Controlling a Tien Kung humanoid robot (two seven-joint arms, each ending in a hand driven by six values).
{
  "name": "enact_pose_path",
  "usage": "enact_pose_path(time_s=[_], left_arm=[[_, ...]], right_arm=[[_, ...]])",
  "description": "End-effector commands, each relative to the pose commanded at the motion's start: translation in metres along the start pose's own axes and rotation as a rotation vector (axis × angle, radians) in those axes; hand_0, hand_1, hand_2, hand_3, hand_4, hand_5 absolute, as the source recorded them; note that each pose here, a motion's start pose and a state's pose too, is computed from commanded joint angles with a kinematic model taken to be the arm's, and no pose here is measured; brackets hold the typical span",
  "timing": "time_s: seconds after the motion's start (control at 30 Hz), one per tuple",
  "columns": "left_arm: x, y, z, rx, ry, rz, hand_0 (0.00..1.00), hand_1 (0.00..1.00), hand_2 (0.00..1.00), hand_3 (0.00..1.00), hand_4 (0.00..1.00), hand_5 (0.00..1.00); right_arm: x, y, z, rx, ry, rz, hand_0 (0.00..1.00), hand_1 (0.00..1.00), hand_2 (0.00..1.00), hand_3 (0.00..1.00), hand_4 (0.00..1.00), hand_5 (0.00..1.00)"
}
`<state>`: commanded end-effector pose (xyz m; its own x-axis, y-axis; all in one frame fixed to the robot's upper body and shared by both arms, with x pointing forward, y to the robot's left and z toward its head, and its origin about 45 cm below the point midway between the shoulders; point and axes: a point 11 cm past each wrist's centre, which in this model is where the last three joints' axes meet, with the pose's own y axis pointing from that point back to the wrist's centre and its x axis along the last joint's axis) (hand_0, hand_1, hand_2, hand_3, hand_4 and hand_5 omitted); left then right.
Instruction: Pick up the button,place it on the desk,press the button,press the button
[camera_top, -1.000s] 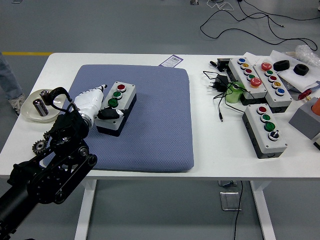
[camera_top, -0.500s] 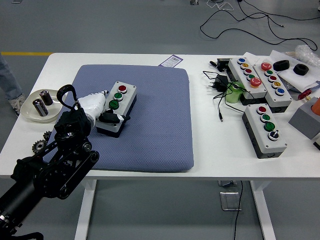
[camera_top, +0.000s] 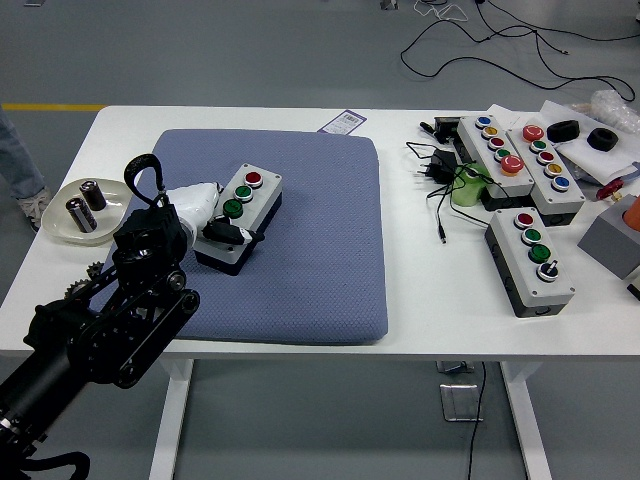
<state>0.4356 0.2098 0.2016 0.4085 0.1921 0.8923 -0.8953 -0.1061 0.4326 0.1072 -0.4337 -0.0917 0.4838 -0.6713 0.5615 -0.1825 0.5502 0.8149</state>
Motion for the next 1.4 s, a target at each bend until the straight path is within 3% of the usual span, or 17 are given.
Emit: enact_pose_path(time_s=[0.27,0.3,0.47,0.5,0.67,0.7,0.87,0.9,1.07,1.1,1.27,1.3,1.4], left_arm=[[-0.002,-0.004,0.000,0.017,-0.049,-0.019,0.754,0.914,0.978,0.847,0.998,0.594],[-0.001,-0.004,0.000,0.018,-0.053,-0.016,0.679,0.839,0.910,0.718,0.997,0.584],[0.008,-0.005,-0.002,0.035,-0.095,0.030,0.679,0.839,0.910,0.718,0.997,0.584],[0.009,-0.005,-0.003,0.037,-0.096,0.031,0.416,0.607,0.688,0.557,0.987,0.576],[0.008,-0.007,-0.007,0.046,-0.091,0.019,0.416,0.607,0.688,0.557,0.987,0.576],[0.006,-0.007,-0.008,0.048,-0.095,0.006,0.348,0.489,0.542,0.517,0.835,0.379],[0.000,-0.009,-0.013,0.059,-0.109,-0.027,0.348,0.489,0.542,0.517,0.835,0.379],[-0.001,-0.009,-0.013,0.059,-0.108,-0.028,0.401,0.398,0.442,0.538,0.535,0.002],[0.001,-0.009,-0.015,0.065,-0.116,0.001,0.401,0.398,0.442,0.538,0.535,0.002],[0.001,-0.009,-0.015,0.066,-0.117,0.007,0.270,0.270,0.322,0.506,0.367,0.002],[0.001,-0.010,-0.016,0.070,-0.112,0.020,0.270,0.270,0.322,0.506,0.367,0.002],[0.001,-0.010,-0.017,0.072,-0.111,0.023,0.195,0.207,0.243,0.441,0.264,0.002],[0.001,-0.011,-0.019,0.077,-0.111,0.028,0.195,0.207,0.243,0.441,0.264,0.002]], right_arm=[[0.000,0.000,0.001,-0.002,-0.001,0.000,0.672,0.645,0.689,0.634,0.315,0.189],[0.000,0.000,0.001,-0.002,-0.001,0.000,0.672,0.645,0.689,0.634,0.314,0.190],[0.000,0.000,0.002,-0.004,-0.002,0.000,0.672,0.645,0.689,0.634,0.314,0.190],[0.000,0.000,0.002,-0.004,-0.002,0.000,0.672,0.645,0.689,0.634,0.314,0.190],[-0.001,0.000,0.003,-0.007,-0.001,-0.001,0.672,0.645,0.689,0.634,0.314,0.190],[-0.001,0.000,0.003,-0.007,-0.001,-0.001,0.672,0.645,0.689,0.633,0.313,0.189],[-0.001,0.000,0.004,-0.009,0.001,-0.001,0.672,0.645,0.689,0.633,0.313,0.189],[-0.001,0.000,0.004,-0.009,0.001,-0.002,0.671,0.645,0.689,0.632,0.314,0.189],[-0.002,0.000,0.005,-0.010,0.001,-0.002,0.671,0.645,0.689,0.632,0.314,0.189],[-0.002,0.000,0.005,-0.010,0.001,-0.002,0.671,0.645,0.689,0.633,0.312,0.190],[-0.002,0.000,0.004,-0.009,-0.001,-0.002,0.671,0.645,0.689,0.633,0.312,0.190],[-0.001,0.000,0.004,-0.008,-0.001,-0.002,0.671,0.645,0.689,0.633,0.312,0.190],[-0.001,0.000,0.003,-0.007,-0.003,-0.002,0.671,0.645,0.689,0.633,0.312,0.190]])
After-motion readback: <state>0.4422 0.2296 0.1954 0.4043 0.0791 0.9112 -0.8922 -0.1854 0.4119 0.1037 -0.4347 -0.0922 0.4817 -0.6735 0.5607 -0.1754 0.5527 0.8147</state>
